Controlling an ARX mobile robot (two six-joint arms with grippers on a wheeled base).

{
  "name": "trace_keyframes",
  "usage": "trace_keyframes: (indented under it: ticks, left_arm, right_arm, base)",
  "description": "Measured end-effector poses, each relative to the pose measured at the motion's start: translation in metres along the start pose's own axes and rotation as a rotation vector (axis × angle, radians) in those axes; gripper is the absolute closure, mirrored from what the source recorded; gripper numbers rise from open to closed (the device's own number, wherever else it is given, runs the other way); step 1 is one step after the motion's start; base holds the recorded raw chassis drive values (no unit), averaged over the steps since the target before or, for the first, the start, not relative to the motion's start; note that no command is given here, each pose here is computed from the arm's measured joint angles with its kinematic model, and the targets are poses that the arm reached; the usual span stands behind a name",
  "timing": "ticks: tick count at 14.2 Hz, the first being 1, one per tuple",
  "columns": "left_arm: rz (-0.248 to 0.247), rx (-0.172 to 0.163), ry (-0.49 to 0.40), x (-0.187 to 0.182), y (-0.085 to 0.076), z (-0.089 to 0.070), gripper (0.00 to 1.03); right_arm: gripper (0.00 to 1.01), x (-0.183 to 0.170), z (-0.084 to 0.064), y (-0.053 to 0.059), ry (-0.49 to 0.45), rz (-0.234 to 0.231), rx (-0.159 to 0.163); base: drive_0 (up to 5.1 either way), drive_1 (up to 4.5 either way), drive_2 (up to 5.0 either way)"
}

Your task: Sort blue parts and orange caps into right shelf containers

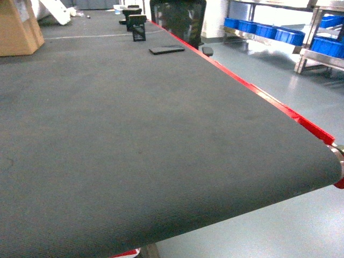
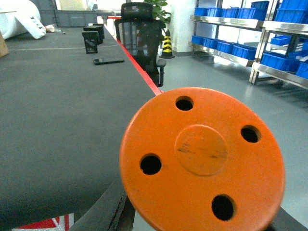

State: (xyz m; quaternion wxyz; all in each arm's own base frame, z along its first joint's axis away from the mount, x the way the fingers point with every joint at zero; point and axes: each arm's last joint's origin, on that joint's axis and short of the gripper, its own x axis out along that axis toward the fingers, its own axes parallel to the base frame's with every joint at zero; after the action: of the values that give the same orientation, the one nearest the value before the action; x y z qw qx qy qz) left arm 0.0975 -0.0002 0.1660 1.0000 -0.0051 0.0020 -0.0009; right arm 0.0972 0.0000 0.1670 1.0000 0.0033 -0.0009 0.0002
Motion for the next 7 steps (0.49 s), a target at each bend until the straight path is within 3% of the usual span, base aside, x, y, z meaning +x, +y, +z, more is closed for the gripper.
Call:
trace_keyframes:
  ticks: [7]
  left_arm:
    - [0.000,0.000,0.000,0.0000,0.0000,0.0000,0.63]
  right_arm:
    - [0.58,0.0000,0.0000,0.0000,0.000,0.000,0.000]
  base:
    - [-1.6,-1.64,-1.6]
